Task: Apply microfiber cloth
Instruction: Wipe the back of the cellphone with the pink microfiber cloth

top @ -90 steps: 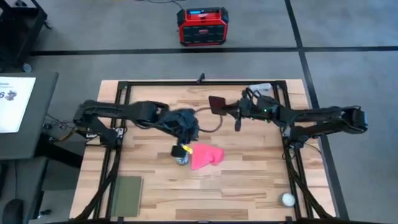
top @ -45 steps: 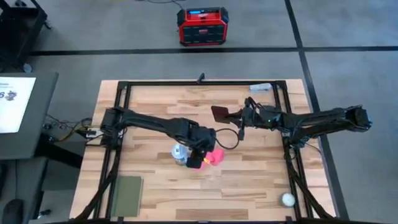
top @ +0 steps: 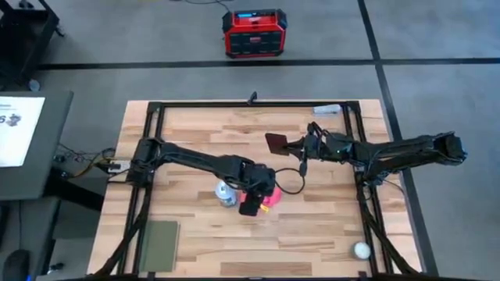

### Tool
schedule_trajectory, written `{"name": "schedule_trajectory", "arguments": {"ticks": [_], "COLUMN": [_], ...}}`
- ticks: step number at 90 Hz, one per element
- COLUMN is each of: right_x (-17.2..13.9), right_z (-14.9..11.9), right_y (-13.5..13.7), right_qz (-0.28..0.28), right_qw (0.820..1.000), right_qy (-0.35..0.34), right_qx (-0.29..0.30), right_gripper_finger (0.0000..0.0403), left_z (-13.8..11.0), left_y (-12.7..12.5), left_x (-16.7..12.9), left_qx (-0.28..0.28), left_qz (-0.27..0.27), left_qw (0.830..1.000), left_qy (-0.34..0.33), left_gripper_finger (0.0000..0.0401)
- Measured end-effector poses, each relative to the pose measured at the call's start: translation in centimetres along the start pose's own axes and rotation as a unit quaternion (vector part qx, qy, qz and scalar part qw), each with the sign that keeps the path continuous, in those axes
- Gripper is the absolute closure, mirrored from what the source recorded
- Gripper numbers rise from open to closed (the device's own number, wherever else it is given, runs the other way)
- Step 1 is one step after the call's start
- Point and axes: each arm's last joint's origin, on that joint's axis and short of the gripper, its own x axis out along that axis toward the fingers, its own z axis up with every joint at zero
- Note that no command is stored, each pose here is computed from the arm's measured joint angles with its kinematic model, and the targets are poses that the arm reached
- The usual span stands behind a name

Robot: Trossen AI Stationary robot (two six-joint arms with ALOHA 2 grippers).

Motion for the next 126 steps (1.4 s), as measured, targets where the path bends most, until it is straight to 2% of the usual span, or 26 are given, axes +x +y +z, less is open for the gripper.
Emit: {"name": "schedule_trajectory", "arguments": {"ticks": [14,42,55,63,73,77,95,110,126], "right_x": [0.0,0.0,0.0,0.0,0.0,0.0,-0.1,-0.8,-1.5], "right_z": [0.0,0.0,-0.1,-0.1,-0.1,-0.1,0.0,0.7,1.0], "right_y": [0.0,0.0,0.0,0.0,0.0,0.0,-0.1,-0.2,-0.3], "right_qz": [0.0,0.0,0.001,0.001,0.0,0.0,-0.008,-0.009,-0.008], "right_qw": [1.0,1.0,1.0,1.0,1.0,1.0,1.0,1.0,1.0], "right_qy": [0.002,0.002,0.003,0.003,0.003,0.003,0.001,-0.017,-0.021], "right_qx": [0.0,0.0,-0.001,-0.001,-0.001,0.0,0.0,0.003,0.004], "right_gripper_finger": [0.0385,0.0385,0.0385,0.0385,0.0385,0.0385,0.0386,0.0386,0.0386], "left_z": [-0.6,-0.6,-1.3,-1.5,-1.8,-1.8,-1.2,-0.3,0.1], "left_y": [0.2,0.2,0.2,0.2,0.2,0.2,0.7,1.2,1.5], "left_x": [2.0,4.3,6.5,7.6,8.3,8.3,5.7,1.2,-2.7], "left_qx": [-0.004,0.0,0.007,0.011,0.024,0.025,0.036,0.032,0.012], "left_qz": [0.004,-0.001,-0.003,0.005,0.009,0.012,0.081,0.161,0.21], "left_qw": [0.999,0.999,0.997,0.995,0.994,0.994,0.992,0.986,0.978], "left_qy": [0.041,0.05,0.081,0.096,0.109,0.108,0.084,0.038,-0.009], "left_gripper_finger": [0.0266,0.0266,0.0274,0.0301,0.0374,0.0388,0.0399,0.04,0.0401]}}
